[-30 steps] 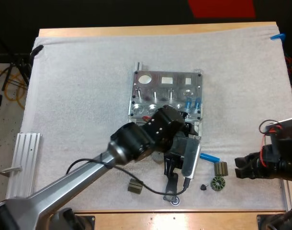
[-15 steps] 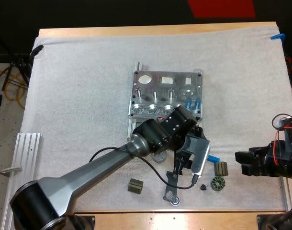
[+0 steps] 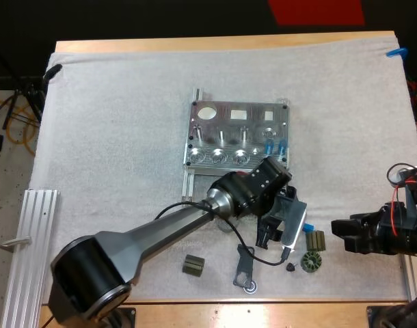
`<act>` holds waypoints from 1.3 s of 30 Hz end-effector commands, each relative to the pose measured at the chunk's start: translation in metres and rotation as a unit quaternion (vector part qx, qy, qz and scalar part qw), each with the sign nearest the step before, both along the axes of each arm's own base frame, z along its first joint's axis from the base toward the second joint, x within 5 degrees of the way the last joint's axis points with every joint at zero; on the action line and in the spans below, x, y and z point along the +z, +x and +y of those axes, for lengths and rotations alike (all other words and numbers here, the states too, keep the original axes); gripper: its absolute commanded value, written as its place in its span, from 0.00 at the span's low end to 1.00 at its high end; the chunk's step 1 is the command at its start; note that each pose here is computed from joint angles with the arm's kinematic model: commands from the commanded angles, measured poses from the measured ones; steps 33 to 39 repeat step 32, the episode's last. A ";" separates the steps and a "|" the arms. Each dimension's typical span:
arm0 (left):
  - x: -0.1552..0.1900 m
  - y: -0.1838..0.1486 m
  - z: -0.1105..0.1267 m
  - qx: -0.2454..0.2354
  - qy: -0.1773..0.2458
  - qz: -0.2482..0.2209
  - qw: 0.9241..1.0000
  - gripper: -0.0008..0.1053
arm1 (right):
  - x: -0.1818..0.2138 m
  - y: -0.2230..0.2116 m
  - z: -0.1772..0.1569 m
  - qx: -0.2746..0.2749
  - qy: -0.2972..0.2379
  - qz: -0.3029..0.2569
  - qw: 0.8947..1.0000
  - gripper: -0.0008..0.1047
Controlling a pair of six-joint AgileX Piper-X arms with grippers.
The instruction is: Load cells from right to left
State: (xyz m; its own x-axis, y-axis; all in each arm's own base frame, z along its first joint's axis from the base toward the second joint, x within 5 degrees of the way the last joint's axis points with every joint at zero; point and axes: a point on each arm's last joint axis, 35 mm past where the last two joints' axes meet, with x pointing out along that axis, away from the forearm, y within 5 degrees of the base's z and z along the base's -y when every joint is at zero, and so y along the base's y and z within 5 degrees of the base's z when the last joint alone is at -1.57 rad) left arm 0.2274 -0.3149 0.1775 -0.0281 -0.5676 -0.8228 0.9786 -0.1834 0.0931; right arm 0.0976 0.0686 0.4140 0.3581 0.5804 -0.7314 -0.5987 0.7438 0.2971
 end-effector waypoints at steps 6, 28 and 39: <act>-0.013 0.007 -0.009 0.006 -0.006 -0.030 1.000 0.64 | 0.004 -0.002 -0.001 0.003 0.012 0.000 1.000 0.42; -0.044 0.007 -0.008 0.021 0.040 -0.004 0.999 0.63 | 0.004 -0.003 0.000 0.020 0.029 0.009 0.999 0.42; -0.045 0.006 -0.009 0.020 0.044 -0.004 0.999 0.55 | 0.004 -0.003 0.000 0.020 0.029 0.009 0.999 0.42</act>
